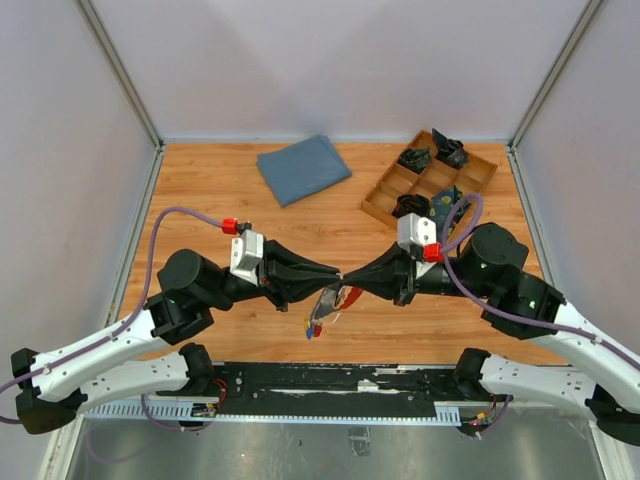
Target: Put the keys on the keyring
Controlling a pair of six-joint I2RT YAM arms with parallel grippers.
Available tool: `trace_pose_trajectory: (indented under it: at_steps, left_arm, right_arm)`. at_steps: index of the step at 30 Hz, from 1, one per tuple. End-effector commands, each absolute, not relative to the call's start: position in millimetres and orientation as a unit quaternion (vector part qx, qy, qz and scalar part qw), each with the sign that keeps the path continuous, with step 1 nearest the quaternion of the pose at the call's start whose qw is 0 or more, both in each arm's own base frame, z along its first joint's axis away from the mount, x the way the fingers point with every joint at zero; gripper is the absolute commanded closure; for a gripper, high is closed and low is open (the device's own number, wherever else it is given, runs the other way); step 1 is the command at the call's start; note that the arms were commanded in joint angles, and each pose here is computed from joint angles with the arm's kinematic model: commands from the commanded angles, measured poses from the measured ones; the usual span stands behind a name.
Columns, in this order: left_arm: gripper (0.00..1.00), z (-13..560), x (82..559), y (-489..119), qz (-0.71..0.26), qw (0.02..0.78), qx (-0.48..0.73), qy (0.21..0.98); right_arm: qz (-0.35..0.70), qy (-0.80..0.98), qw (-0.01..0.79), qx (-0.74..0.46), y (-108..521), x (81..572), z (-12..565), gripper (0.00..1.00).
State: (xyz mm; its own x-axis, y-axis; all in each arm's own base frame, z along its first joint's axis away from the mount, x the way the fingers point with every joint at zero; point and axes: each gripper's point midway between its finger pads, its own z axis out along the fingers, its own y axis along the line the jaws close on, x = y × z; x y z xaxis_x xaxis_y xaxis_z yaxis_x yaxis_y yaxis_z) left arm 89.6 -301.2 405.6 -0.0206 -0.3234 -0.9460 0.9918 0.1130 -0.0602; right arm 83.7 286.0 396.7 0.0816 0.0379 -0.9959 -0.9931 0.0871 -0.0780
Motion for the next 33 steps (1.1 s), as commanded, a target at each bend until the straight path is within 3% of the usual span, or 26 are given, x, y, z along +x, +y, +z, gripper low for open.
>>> trace_pose_trajectory:
  at_steps: [1,6,11,33]
  left_arm:
    - [0.81,431,87,-298,-0.549,0.613,0.375,0.427]
    - [0.72,419,94,-301,-0.518,0.611,0.395,0.450]
    - [0.70,407,101,-306,-0.491,0.606,0.417,0.467]
    - [0.63,378,97,-332,-0.482,0.546,0.489,0.481]
  right_arm:
    - [0.435,0.522,0.534,-0.504,275,87,403,1.00]
    - [0.379,0.580,0.471,-0.545,263,90,391,1.00]
    - [0.328,0.639,0.398,-0.571,250,93,377,1.00]
    - [0.319,0.652,0.335,-0.601,256,90,367,1.00]
